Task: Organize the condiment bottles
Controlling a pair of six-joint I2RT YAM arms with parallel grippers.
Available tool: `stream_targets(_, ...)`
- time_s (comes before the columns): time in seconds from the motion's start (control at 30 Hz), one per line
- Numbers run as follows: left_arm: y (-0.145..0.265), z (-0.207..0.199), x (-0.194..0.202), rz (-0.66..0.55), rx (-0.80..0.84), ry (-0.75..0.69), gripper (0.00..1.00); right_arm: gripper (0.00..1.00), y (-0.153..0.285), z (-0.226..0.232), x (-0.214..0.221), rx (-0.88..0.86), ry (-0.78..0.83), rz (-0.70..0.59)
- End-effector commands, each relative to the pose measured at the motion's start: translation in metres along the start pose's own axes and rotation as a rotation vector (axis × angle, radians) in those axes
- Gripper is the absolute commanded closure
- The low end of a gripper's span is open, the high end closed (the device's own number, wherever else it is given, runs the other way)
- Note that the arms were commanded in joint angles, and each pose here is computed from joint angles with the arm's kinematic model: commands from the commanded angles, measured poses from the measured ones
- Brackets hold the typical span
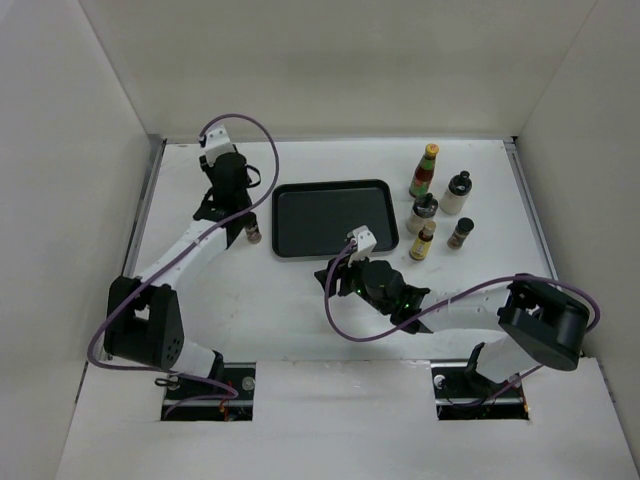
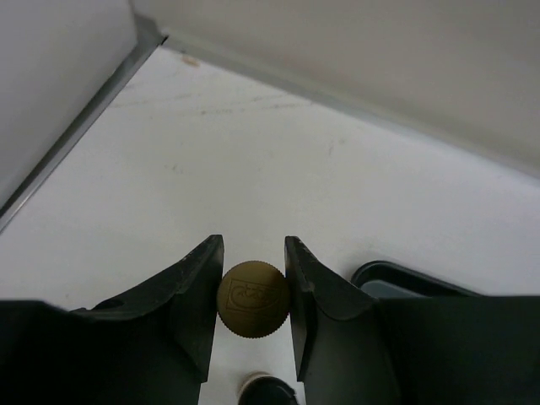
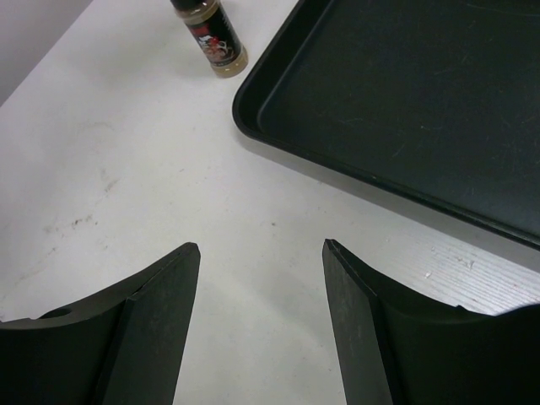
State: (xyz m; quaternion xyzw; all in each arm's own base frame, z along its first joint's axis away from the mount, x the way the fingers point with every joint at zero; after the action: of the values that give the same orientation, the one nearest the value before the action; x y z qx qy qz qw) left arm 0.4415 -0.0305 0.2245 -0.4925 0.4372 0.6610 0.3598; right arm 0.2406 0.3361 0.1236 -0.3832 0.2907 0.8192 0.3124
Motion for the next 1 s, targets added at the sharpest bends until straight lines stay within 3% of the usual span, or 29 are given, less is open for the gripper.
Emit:
stream_targets(0.0, 0.028, -0.013, -0.110, -0.280, 0.040, 0.130, 0.79, 0.33, -0.004, 0.024, -0.019, -0.074, -0.035, -0.054)
stream_targets(0.23, 0.014, -0.099, -0.100, -0.244, 0.199, 0.089, 0.79, 0.31, -0.002, 0.023, -0.020, -0.072, -0.040, -0.058)
stream_targets(0.43, 0.004, -0.148, -0.081, -0.218, 0.266, 0.067, 0.79, 0.30, -0.002, 0.021, -0.020, -0.065, -0.040, -0.057)
stream_targets(0.97, -0.019, -0.179, -0.014, -0.099, 0.323, 0.024, 0.78, 0.28, -0.005, 0.012, -0.019, -0.041, -0.044, -0.052)
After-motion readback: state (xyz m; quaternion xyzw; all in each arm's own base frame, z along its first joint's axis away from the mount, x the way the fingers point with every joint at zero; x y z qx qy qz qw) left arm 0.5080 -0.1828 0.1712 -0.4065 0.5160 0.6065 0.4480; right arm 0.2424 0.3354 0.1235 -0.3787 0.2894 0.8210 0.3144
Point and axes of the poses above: each gripper's point midway between its finger pads, its own y axis back along the fingers, its own z axis along the line the jaws close on, x = y × z, the point moved 1 cm from there along y, back along the fingers, and after that the axes turned 15 degrees about -y, right-handed, at the moved point
